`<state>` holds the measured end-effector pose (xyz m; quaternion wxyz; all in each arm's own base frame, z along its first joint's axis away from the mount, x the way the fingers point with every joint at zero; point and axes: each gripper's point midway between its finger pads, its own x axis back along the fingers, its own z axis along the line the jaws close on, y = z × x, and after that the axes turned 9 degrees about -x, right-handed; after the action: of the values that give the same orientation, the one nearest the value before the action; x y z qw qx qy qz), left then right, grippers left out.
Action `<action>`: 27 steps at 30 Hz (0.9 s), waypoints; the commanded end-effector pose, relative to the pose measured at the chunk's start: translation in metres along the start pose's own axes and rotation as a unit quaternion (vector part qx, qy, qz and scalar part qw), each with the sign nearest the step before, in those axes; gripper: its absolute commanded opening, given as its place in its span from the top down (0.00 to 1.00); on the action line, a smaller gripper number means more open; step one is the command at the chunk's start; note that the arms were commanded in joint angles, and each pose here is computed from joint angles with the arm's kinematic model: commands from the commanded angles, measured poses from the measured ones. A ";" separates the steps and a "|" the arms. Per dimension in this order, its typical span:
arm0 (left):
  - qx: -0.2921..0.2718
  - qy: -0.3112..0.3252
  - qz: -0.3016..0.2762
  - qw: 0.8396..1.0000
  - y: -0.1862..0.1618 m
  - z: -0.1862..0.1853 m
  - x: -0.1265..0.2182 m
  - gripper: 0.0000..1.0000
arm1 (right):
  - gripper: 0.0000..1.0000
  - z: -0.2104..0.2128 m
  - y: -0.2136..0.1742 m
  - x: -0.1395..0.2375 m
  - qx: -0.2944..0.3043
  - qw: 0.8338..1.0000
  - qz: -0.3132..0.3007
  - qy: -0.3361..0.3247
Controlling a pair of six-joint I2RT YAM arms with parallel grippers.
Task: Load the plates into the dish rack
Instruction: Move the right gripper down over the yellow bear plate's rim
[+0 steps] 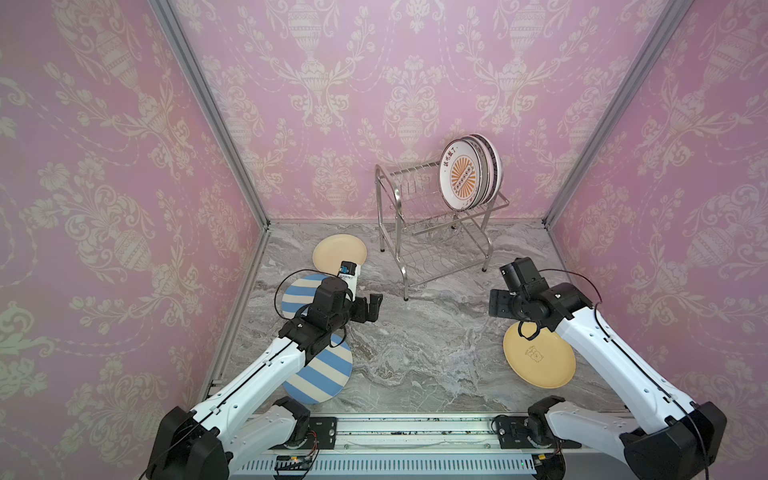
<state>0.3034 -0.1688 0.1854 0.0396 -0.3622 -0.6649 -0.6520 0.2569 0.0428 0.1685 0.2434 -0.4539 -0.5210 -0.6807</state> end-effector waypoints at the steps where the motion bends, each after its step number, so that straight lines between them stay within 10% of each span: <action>1: 0.000 -0.016 -0.005 1.000 0.004 -0.004 -0.003 0.01 | 0.11 0.000 -0.027 -0.010 -0.080 0.996 0.038 0.029; 27: 0.030 -0.028 0.013 0.999 -0.020 -0.005 -0.011 0.01 | 0.09 -0.024 -0.091 -0.087 -0.129 0.985 0.112 -0.007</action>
<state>0.3011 -0.1762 0.1720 0.0330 -0.3785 -0.6725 -0.6351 0.2199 0.0397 0.0549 0.2533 -0.5336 -0.3844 -0.7094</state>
